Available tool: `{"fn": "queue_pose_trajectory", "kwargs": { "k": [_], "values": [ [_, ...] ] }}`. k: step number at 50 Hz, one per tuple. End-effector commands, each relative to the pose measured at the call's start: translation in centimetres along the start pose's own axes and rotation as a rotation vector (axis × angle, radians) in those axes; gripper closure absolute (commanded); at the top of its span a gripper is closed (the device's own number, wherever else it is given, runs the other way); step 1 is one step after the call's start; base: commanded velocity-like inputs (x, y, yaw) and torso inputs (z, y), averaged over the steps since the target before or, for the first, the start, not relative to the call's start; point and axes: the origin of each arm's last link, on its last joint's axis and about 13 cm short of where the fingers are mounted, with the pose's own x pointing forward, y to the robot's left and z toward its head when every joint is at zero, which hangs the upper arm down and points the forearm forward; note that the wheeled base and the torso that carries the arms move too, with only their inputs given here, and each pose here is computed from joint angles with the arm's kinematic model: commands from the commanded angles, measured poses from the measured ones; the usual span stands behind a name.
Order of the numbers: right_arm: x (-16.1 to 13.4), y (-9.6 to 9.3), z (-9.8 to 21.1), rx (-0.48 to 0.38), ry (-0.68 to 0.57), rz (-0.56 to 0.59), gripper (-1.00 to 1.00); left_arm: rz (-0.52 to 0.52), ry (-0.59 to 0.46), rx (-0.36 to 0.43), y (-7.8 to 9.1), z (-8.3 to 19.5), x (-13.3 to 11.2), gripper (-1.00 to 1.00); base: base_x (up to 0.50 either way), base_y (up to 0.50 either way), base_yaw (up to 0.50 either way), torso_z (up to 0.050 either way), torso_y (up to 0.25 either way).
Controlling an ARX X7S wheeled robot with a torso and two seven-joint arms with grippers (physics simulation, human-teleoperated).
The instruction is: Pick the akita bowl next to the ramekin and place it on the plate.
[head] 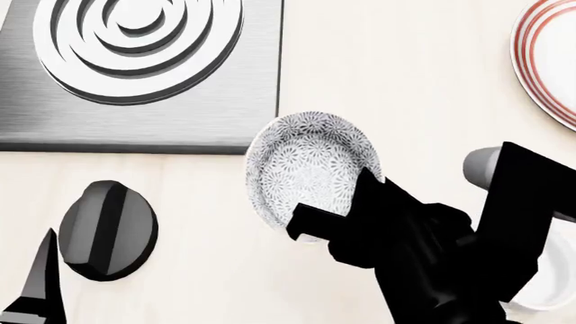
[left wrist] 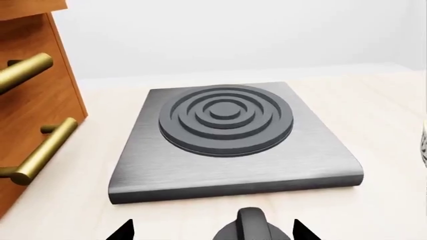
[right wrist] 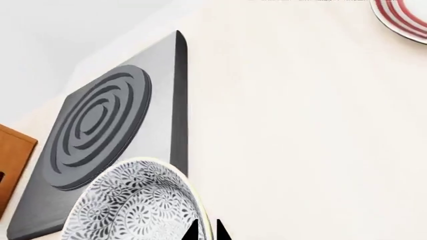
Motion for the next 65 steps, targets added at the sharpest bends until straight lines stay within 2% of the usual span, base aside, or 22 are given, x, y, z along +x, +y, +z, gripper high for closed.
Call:
{"fn": "queue_pose_trajectory", "kwargs": {
  "k": [1,35,65],
  "values": [
    [0.6,0.5,1.7,0.051,-0.023,0.015,1.00,-0.002,0.002,0.000,0.0,-0.1,0.0,-1.00,0.00,0.00,0.00,0.000,0.000],
    [4.0,1.0,4.5,0.082,-0.011,-0.008,1.00,0.001,0.002,-0.001,0.0,0.0,0.1,-1.00,0.00,0.00,0.00,0.000,0.000],
    [6.3,-0.1,5.9,0.116,-0.053,-0.065,1.00,0.000,0.014,0.007,0.0,-0.5,0.1,-1.00,0.00,0.00,0.00,0.000,0.000]
  ]
}}
